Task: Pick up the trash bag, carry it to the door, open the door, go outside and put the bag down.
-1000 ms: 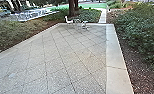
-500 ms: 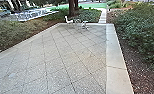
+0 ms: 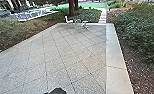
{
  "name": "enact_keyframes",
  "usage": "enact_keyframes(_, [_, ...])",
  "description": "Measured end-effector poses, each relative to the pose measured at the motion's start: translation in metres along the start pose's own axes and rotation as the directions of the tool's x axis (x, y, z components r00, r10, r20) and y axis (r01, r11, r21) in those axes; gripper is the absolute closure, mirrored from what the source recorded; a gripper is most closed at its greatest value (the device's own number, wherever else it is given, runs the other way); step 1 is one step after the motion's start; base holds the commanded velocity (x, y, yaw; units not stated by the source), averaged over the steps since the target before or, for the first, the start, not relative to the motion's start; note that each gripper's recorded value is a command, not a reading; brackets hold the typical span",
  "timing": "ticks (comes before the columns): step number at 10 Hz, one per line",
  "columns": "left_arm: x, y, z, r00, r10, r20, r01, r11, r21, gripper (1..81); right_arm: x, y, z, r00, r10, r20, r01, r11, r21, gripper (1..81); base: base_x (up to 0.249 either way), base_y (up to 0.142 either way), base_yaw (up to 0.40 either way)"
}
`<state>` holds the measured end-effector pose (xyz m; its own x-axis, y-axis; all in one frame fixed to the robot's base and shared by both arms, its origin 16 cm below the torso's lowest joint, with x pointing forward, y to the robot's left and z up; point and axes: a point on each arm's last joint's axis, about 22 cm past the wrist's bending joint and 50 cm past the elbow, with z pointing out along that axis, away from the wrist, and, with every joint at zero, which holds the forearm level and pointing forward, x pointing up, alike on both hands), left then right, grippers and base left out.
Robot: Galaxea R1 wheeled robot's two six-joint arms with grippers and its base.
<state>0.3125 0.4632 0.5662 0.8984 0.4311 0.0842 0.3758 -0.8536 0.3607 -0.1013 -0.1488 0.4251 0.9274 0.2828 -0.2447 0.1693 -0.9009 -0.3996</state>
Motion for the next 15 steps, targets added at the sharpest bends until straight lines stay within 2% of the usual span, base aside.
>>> enact_keyframes(1, [-0.005, -0.004, 0.000, 0.9999, -0.004, 0.010, 0.004, 1.0000, 0.004, 1.0, 0.000, 0.000, 0.000, 1.0000, 0.000, -0.001, 0.000, 1.0000, 0.001, 1.0, 0.000, 0.000, 0.000])
enact_keyframes(2, [-0.011, -0.005, 0.000, 0.9996, -0.016, 0.025, 0.016, 0.9999, 0.001, 1.0, 0.000, 0.000, 0.000, 1.0000, 0.000, 0.000, 0.000, 1.0000, 0.001, 1.0, 0.000, 0.000, 0.000])
enact_keyframes(5, [-0.013, -0.006, 0.001, 0.9995, -0.015, 0.029, 0.015, 0.9999, 0.002, 1.0, 0.000, 0.000, 0.000, 1.0000, 0.001, -0.001, -0.001, 1.0000, 0.001, 1.0, 0.000, 0.000, 0.000])
enact_keyframes(6, [-0.023, -0.009, 0.003, 0.9989, -0.020, 0.041, 0.020, 0.9998, 0.005, 1.0, 0.000, 0.000, 0.000, 1.0000, 0.001, -0.003, -0.001, 1.0000, 0.001, 1.0, 0.000, 0.000, 0.000])
enact_keyframes(8, [-0.066, -0.016, 0.015, 0.9957, -0.029, 0.088, 0.029, 0.9996, 0.008, 1.0, 0.007, 0.001, -0.001, 0.9999, -0.005, -0.016, 0.005, 1.0000, -0.003, 1.0, 0.000, 0.000, 0.000])
enact_keyframes(10, [-0.120, -0.002, 0.032, 0.9915, -0.005, 0.130, 0.007, 0.9998, -0.019, 1.0, 0.031, 0.006, -0.007, 0.9973, -0.024, -0.069, 0.023, 0.9995, -0.021, 1.0, 0.000, 0.000, 0.000])
enact_keyframes(11, [-0.149, 0.002, 0.043, 0.9887, 0.027, 0.147, -0.024, 0.9994, -0.025, 1.0, 0.039, 0.008, -0.010, 0.9951, -0.034, -0.092, 0.031, 0.9991, -0.029, 1.0, 0.000, 0.000, 0.000])
enact_keyframes(12, [-0.184, 0.005, 0.057, 0.9837, 0.045, 0.174, -0.042, 0.9989, -0.022, 1.0, 0.046, 0.009, -0.012, 0.9929, -0.034, -0.114, 0.030, 0.9990, -0.034, 1.0, 0.000, 0.000, 0.000])
enact_keyframes(13, [-0.220, 0.012, 0.071, 0.9730, 0.087, 0.213, -0.083, 0.9961, -0.030, 1.0, 0.051, 0.010, -0.014, 0.9904, -0.023, -0.136, 0.019, 0.9992, -0.037, 1.0, 0.000, 0.000, 0.000])
enact_keyframes(14, [-0.256, 0.028, 0.086, 0.9555, 0.150, 0.254, -0.140, 0.9885, -0.058, 1.0, 0.057, 0.010, -0.016, 0.9854, -0.003, -0.170, -0.003, 0.9993, -0.037, 1.0, 0.000, 0.000, 0.000])
enact_keyframes(15, [-0.283, 0.045, 0.097, 0.9360, 0.218, 0.276, -0.200, 0.9755, -0.093, 1.0, 0.060, 0.009, -0.017, 0.9796, 0.019, -0.200, -0.026, 0.9991, -0.034, 1.0, 0.000, 0.000, 0.000])
